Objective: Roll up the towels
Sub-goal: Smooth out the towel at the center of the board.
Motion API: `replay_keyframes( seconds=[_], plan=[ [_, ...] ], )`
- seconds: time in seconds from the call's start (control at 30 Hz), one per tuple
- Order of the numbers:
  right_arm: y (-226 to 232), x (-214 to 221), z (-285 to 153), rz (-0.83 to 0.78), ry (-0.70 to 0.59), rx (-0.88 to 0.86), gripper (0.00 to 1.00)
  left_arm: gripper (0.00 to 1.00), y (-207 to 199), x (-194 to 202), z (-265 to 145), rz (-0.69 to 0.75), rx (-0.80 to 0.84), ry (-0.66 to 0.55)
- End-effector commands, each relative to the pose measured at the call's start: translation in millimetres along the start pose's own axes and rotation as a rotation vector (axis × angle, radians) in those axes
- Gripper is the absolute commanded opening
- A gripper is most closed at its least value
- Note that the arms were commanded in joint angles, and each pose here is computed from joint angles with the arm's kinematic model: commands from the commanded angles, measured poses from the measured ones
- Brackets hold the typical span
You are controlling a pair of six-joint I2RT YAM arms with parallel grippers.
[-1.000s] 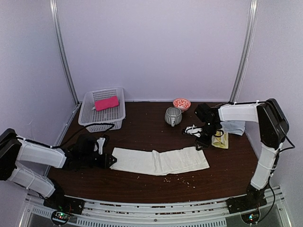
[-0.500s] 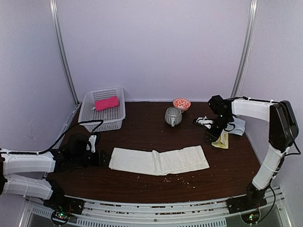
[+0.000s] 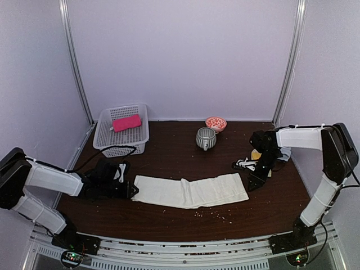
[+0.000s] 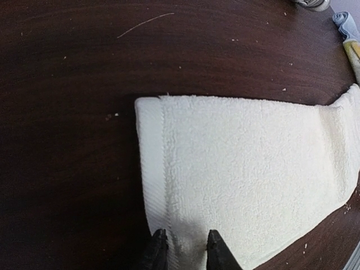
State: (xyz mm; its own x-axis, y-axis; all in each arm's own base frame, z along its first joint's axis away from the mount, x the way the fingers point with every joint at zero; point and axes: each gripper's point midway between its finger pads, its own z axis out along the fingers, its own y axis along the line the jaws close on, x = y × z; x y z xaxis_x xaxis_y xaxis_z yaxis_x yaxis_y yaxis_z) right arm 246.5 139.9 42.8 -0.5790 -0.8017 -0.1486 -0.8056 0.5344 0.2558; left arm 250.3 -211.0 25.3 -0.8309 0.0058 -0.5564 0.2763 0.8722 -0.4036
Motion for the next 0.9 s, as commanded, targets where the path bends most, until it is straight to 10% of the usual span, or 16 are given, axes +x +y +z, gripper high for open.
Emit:
replay_keyframes(
  seconds=[0.0,0.87],
  plan=[
    [13,-6,6,-0.039,-0.011,-0.058,0.28,0.24,-12,-12,3,0.032,0.046,-0.040],
    [-7,-11,31,-0.095,0.075,0.206,0.30,0.24,1,2,7,0.032,0.001,-0.014]
  ],
)
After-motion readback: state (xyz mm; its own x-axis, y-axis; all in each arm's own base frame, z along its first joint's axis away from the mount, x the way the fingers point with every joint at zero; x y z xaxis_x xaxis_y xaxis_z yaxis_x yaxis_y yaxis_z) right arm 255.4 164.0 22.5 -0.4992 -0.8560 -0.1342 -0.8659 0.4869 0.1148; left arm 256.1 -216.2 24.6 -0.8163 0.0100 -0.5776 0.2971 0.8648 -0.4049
